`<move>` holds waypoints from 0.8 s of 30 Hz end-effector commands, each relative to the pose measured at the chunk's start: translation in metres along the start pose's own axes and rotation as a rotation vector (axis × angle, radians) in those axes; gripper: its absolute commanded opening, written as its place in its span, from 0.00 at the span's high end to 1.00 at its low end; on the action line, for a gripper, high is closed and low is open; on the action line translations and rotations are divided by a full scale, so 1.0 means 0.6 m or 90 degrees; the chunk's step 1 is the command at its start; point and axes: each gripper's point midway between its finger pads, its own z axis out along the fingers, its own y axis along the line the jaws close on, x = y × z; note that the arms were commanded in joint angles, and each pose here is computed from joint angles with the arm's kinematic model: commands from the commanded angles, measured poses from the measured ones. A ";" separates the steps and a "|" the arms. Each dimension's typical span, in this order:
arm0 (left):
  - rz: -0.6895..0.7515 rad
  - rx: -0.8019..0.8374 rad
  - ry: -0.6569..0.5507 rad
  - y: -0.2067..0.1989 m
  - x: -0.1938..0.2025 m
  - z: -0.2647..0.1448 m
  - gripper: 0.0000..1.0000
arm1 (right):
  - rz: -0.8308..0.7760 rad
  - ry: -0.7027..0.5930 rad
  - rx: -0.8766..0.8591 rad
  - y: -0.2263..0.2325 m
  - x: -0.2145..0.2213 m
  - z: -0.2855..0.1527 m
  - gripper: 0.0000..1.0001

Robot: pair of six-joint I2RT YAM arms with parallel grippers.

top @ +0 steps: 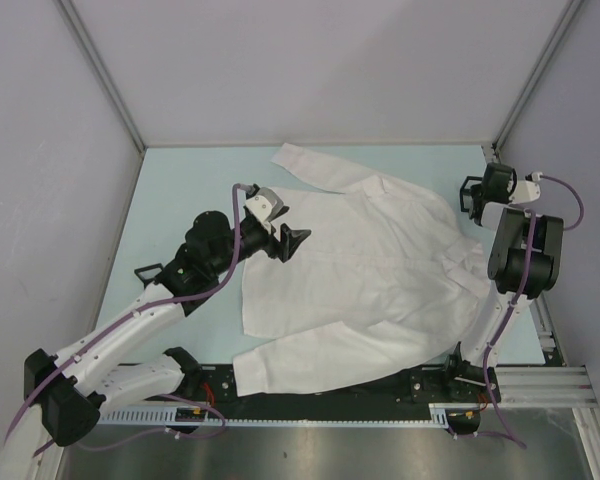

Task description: Remove the brooch from the garment

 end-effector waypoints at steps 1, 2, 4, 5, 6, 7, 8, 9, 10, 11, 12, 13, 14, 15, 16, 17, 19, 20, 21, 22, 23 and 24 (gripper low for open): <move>0.008 -0.001 -0.033 0.002 -0.024 -0.004 0.26 | 0.008 -0.036 0.007 0.006 -0.021 0.013 0.93; 0.007 0.000 -0.032 0.001 -0.024 -0.003 0.25 | 0.007 -0.035 0.010 0.003 -0.019 0.015 0.93; 0.007 0.003 -0.033 0.000 -0.025 -0.004 0.26 | 0.007 -0.035 0.009 0.003 -0.017 0.016 0.93; 0.008 0.004 -0.034 -0.001 -0.025 -0.004 0.25 | 0.003 -0.033 0.011 0.000 -0.014 0.018 0.92; 0.007 0.003 -0.034 0.000 -0.025 -0.004 0.25 | 0.004 -0.035 0.007 0.002 -0.015 0.019 0.92; 0.007 0.003 -0.034 0.000 -0.025 -0.004 0.26 | 0.005 -0.035 0.007 0.001 -0.014 0.020 0.92; 0.007 0.003 -0.034 0.000 -0.025 -0.004 0.26 | 0.006 -0.035 0.006 0.002 -0.013 0.021 0.92; 0.008 0.004 -0.033 -0.001 -0.025 -0.004 0.26 | 0.005 -0.035 0.007 0.001 -0.011 0.022 0.92; 0.007 0.002 -0.034 0.000 -0.025 -0.004 0.25 | 0.007 -0.037 0.006 0.002 -0.013 0.022 0.91; 0.007 0.003 -0.034 0.000 -0.025 -0.004 0.26 | 0.007 -0.038 0.005 0.003 -0.013 0.023 0.91; 0.008 0.002 -0.035 0.001 -0.026 -0.005 0.25 | 0.006 -0.039 0.003 0.004 -0.013 0.025 0.91; 0.008 0.002 -0.035 0.001 -0.026 -0.005 0.25 | 0.004 -0.038 0.004 0.003 -0.012 0.027 0.91; 0.007 0.003 -0.035 0.000 -0.026 -0.005 0.25 | 0.006 -0.040 0.002 0.006 -0.014 0.028 0.91; 0.008 0.003 -0.034 0.000 -0.025 -0.004 0.26 | 0.004 -0.036 0.006 0.004 -0.011 0.030 0.91; 0.007 0.003 -0.035 0.000 -0.026 -0.005 0.26 | 0.006 -0.035 0.006 0.003 -0.009 0.031 0.91; 0.009 0.003 -0.035 0.000 -0.026 -0.005 0.25 | 0.007 -0.035 0.006 0.004 -0.009 0.031 0.90; 0.008 0.003 -0.034 0.000 -0.025 -0.004 0.26 | 0.007 -0.036 0.005 0.005 -0.008 0.033 0.90; 0.008 0.003 -0.035 0.000 -0.026 -0.005 0.26 | 0.008 -0.037 0.005 0.005 -0.009 0.035 0.89; 0.008 0.003 -0.034 0.000 -0.026 -0.005 0.25 | 0.006 -0.034 0.002 0.008 -0.007 0.035 0.89; 0.008 0.003 -0.035 0.000 -0.027 -0.005 0.26 | 0.006 -0.033 0.004 0.006 -0.004 0.038 0.89; 0.009 0.004 -0.034 0.000 -0.026 -0.005 0.25 | 0.006 -0.031 0.001 0.008 -0.004 0.038 0.88; 0.009 0.004 -0.033 0.000 -0.025 -0.004 0.25 | 0.006 -0.032 -0.001 0.011 -0.003 0.038 0.87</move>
